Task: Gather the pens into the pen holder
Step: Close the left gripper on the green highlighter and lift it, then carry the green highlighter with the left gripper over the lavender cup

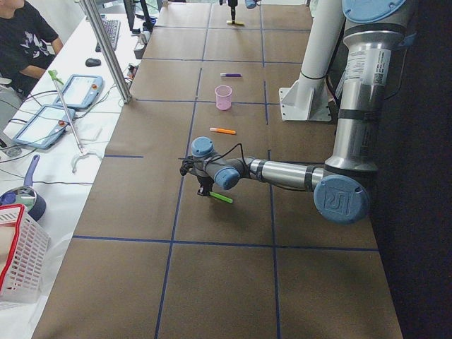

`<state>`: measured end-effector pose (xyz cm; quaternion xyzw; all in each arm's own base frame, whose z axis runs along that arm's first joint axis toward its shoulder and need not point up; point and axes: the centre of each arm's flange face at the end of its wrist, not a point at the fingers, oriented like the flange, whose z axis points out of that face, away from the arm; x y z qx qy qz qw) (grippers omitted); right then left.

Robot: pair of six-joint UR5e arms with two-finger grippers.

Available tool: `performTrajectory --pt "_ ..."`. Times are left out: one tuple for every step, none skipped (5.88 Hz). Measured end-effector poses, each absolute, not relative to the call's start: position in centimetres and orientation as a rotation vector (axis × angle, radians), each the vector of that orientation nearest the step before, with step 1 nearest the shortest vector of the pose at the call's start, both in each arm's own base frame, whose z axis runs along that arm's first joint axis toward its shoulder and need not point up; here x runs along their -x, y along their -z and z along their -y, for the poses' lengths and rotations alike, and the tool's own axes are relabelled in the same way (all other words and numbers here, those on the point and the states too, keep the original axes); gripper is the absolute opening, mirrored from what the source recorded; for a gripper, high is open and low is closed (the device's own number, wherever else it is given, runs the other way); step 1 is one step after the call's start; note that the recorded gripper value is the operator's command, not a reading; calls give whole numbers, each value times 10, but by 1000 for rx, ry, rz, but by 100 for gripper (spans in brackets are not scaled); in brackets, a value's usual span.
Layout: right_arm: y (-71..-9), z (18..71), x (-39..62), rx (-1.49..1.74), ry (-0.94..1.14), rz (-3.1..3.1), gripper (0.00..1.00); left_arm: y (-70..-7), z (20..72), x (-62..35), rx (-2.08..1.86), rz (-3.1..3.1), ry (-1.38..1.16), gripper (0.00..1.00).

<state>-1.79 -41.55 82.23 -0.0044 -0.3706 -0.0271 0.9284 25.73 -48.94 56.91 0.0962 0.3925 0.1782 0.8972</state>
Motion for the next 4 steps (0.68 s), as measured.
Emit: performTrajectory --pt "-822 416 18 8 56 760 100 -531 489 -248 -218 -830 -369 0" --pt "-822 416 18 8 56 761 100 -481 487 -235 -218 -820 -373 0" --pt "-822 416 18 7 56 761 100 -421 492 -231 -217 -805 -387 0" --pt "-822 416 18 8 56 761 100 -355 504 -239 -236 -803 -397 0"
